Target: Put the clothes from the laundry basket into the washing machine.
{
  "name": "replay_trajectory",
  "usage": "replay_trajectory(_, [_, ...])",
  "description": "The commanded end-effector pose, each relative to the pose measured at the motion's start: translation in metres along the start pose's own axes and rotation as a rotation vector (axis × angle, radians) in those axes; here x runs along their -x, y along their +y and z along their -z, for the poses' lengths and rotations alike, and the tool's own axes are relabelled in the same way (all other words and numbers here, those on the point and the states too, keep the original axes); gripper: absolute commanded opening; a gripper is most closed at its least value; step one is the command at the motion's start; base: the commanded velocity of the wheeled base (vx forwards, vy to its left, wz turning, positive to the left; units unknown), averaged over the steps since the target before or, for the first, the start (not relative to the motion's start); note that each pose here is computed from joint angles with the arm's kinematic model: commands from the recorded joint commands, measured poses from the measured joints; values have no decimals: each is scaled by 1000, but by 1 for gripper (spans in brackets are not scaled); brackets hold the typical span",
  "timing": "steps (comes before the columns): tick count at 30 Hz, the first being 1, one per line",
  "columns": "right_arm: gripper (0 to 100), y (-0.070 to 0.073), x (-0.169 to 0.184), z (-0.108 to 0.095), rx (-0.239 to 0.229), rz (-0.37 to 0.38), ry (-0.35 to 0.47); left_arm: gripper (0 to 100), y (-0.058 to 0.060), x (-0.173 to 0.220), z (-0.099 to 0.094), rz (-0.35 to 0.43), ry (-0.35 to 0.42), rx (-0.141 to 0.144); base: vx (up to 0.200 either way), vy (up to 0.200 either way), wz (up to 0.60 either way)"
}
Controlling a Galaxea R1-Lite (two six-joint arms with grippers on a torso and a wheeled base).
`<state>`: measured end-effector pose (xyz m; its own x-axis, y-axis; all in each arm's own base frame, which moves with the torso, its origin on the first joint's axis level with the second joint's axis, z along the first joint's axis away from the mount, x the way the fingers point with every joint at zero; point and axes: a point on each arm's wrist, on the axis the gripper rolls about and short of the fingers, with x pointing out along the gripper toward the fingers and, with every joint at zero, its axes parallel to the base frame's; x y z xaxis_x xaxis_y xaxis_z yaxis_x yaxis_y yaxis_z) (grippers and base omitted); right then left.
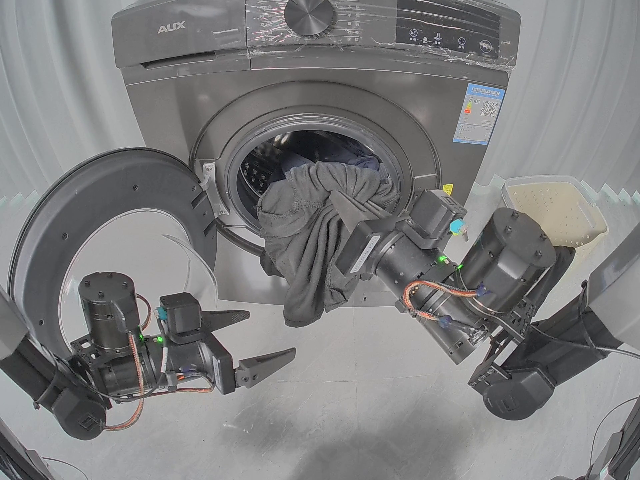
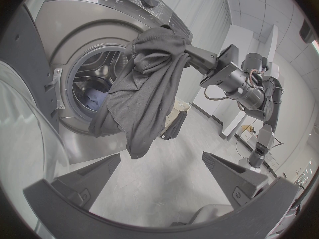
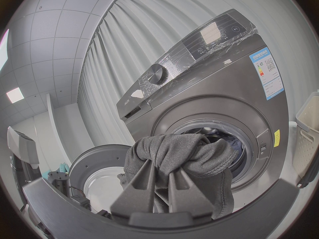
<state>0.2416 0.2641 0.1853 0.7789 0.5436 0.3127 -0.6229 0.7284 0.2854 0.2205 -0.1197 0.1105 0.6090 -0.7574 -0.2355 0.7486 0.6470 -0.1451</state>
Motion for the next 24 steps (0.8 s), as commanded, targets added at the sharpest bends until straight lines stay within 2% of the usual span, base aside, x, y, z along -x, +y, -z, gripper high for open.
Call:
replay_trajectory(1, [0,2,1,0,-2,-4,0,100,11,-26,15,4,32,37,0,0,0])
replay_trajectory(9, [0,4,1,-1,-4,-8,-4,100,18,-48,21,-1,28,42,0,0,0])
replay_trajectory(16, [0,5,3,0,-3,-13,-4,100,27,-64,22,-11,-10,30,0,0,0])
replay_trajectory(20, [0,5,3,1,-3,-11,-3,100,32,-71,22,-30,-41,42,0,0,0])
replay_trajectory(24, [0,5,3,1,-3,-11,-3,100,35,-77,21,-47,-69,39,0,0,0])
